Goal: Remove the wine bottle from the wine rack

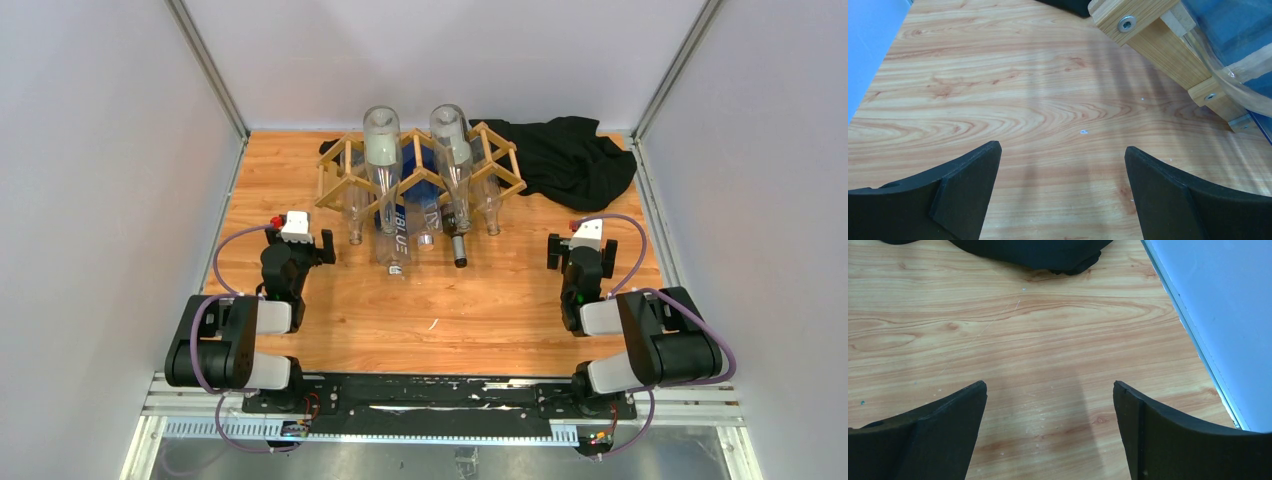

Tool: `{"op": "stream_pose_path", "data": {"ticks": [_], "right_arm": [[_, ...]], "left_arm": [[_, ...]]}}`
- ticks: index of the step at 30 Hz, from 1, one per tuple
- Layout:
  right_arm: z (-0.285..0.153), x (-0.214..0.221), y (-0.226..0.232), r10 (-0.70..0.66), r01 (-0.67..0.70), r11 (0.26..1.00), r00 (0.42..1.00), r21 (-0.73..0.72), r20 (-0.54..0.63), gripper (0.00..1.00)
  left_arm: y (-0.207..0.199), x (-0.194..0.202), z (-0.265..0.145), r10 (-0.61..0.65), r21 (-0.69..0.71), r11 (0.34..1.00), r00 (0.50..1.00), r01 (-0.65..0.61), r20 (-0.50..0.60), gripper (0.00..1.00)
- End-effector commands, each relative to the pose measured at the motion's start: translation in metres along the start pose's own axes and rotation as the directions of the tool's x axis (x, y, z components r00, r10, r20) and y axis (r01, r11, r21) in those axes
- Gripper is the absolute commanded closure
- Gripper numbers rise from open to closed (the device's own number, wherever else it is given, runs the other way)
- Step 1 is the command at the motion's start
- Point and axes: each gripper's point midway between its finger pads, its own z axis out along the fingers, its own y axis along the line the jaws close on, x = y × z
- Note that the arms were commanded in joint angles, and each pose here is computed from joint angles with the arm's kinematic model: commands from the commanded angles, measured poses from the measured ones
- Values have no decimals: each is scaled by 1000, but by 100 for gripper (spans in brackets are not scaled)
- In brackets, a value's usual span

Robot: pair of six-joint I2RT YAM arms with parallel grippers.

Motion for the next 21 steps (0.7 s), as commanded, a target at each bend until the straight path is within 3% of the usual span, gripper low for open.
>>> {"op": "stream_pose_path", "data": {"ticks": [1,16,21], "right_arm": [[5,-12,-5,15,-15,1000,999,21,36,0],[7,-10,-7,31,-32,999,999,28,25,0],[5,-16,-9,36,-37,999,998,21,47,0]], "left_arm": [[2,-11,4,10,-7,1000,999,-10,33,0],[-1,-14,3,18,12,1000,999,-18,49,0],[6,-27,7,3,-20,1000,1000,-3,-1,0]]}}
